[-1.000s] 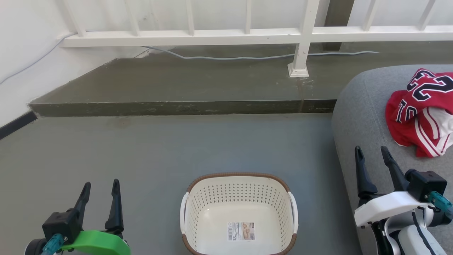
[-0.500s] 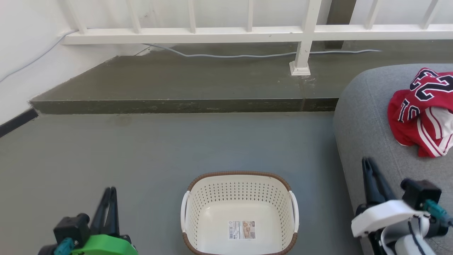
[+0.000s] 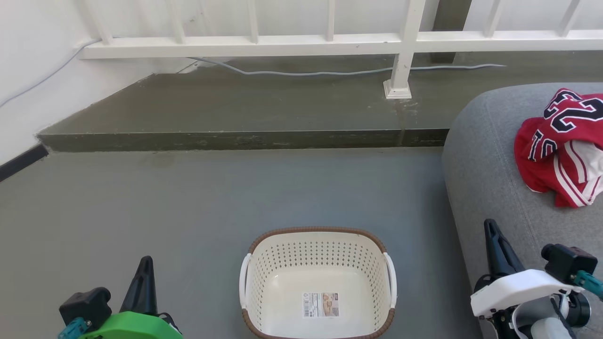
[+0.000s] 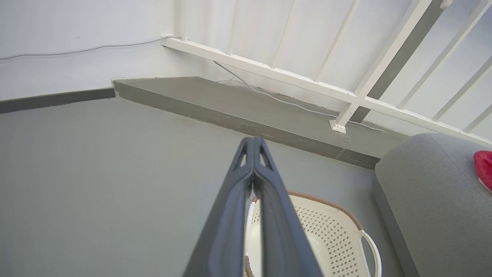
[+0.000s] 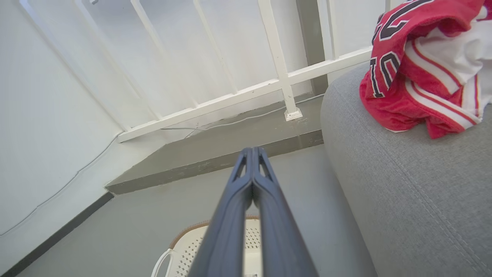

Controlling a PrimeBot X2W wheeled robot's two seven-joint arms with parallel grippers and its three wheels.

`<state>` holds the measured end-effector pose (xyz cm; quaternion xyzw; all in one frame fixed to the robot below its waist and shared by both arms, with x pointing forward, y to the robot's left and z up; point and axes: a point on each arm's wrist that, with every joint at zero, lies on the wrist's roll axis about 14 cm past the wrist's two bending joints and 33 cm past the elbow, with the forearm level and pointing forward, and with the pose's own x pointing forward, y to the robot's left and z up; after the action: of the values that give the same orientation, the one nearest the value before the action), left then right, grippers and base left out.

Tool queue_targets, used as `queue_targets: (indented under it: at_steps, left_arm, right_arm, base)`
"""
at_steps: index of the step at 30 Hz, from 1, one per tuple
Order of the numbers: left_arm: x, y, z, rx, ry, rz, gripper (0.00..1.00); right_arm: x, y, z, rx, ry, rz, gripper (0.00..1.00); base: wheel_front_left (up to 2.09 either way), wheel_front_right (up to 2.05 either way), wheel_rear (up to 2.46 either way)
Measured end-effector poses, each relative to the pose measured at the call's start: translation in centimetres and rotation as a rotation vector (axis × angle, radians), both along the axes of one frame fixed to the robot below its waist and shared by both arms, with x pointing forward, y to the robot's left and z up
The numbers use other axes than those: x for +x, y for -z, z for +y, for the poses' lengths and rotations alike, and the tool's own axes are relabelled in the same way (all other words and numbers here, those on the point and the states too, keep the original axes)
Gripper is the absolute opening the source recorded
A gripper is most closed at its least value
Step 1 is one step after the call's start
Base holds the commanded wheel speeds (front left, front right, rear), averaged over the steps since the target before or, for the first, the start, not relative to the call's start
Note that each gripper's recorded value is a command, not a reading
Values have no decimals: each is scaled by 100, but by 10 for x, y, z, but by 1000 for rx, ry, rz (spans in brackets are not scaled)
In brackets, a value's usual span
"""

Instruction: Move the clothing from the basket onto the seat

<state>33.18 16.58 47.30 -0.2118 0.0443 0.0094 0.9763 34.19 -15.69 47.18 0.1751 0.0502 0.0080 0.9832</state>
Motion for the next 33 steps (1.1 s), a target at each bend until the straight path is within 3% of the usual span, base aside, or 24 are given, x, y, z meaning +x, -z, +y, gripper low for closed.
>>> queue_targets:
  at_steps: [33]
  left_arm:
    - [10, 13, 12, -409, -61, 94, 0]
  right_arm:
    - [9, 11, -20, 449, 100, 90, 0]
  base:
    - [0, 0, 0]
